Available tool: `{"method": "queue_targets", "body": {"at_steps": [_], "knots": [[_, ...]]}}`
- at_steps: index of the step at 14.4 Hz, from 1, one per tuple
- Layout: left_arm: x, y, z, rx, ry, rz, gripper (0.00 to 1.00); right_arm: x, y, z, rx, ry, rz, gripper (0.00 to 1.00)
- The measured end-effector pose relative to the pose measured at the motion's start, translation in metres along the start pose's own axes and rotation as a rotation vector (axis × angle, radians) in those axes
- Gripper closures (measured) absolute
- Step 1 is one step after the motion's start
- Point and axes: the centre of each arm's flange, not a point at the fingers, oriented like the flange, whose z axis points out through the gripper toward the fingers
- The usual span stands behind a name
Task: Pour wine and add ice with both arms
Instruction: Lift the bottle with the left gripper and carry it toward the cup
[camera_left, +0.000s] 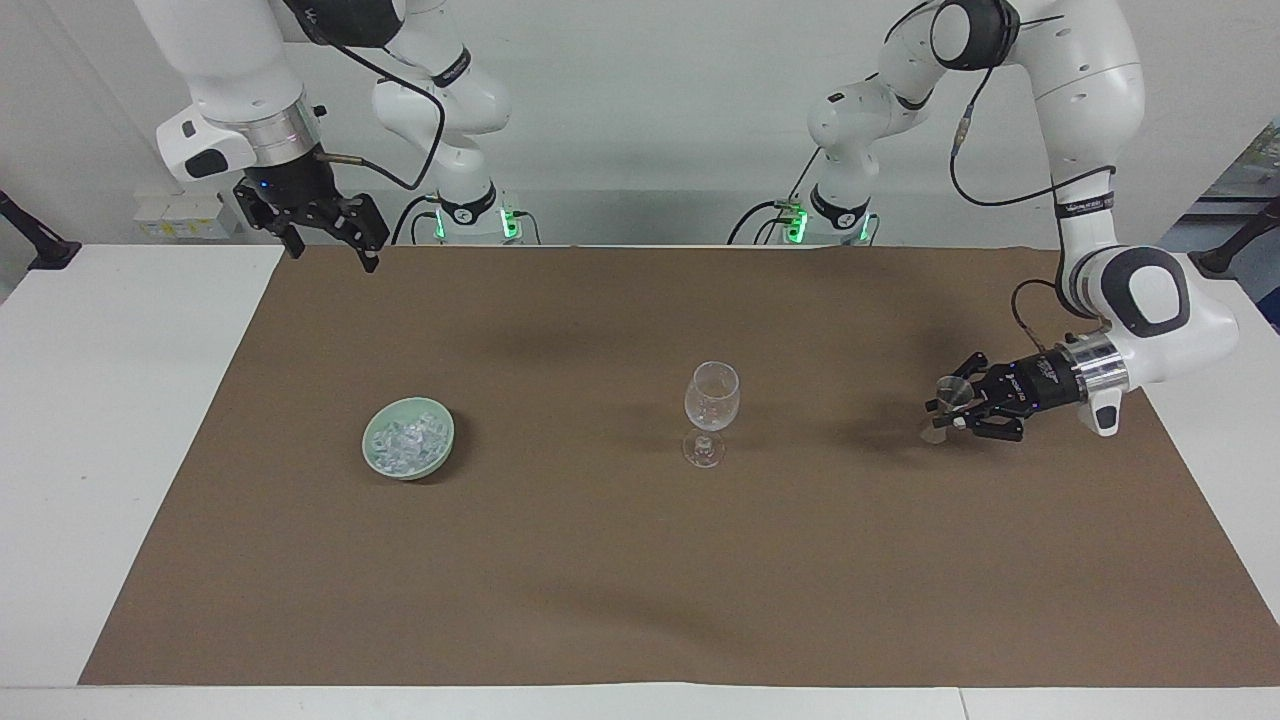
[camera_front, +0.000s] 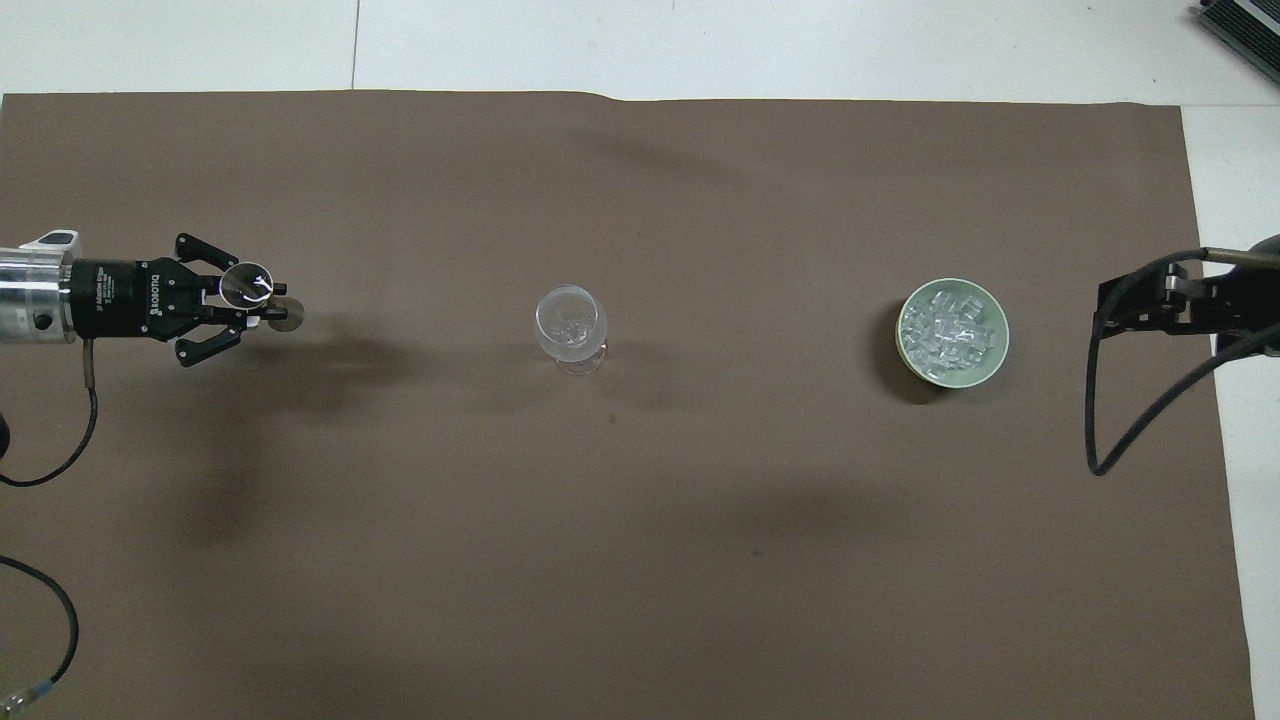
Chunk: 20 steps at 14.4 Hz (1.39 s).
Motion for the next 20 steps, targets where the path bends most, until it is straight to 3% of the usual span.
{"method": "queue_targets", "body": {"at_steps": [8, 20], "knots": [[-0.069, -0.002, 0.025, 0.025, 0.031, -0.037, 0.75, 0.000, 0.000, 0.000, 0.000, 0.000, 0.000, 0.00], [-0.151, -0.006, 0.102, 0.022, 0.046, -0.058, 0.75, 0.000, 0.000, 0.000, 0.000, 0.000, 0.001, 0.00]]}}
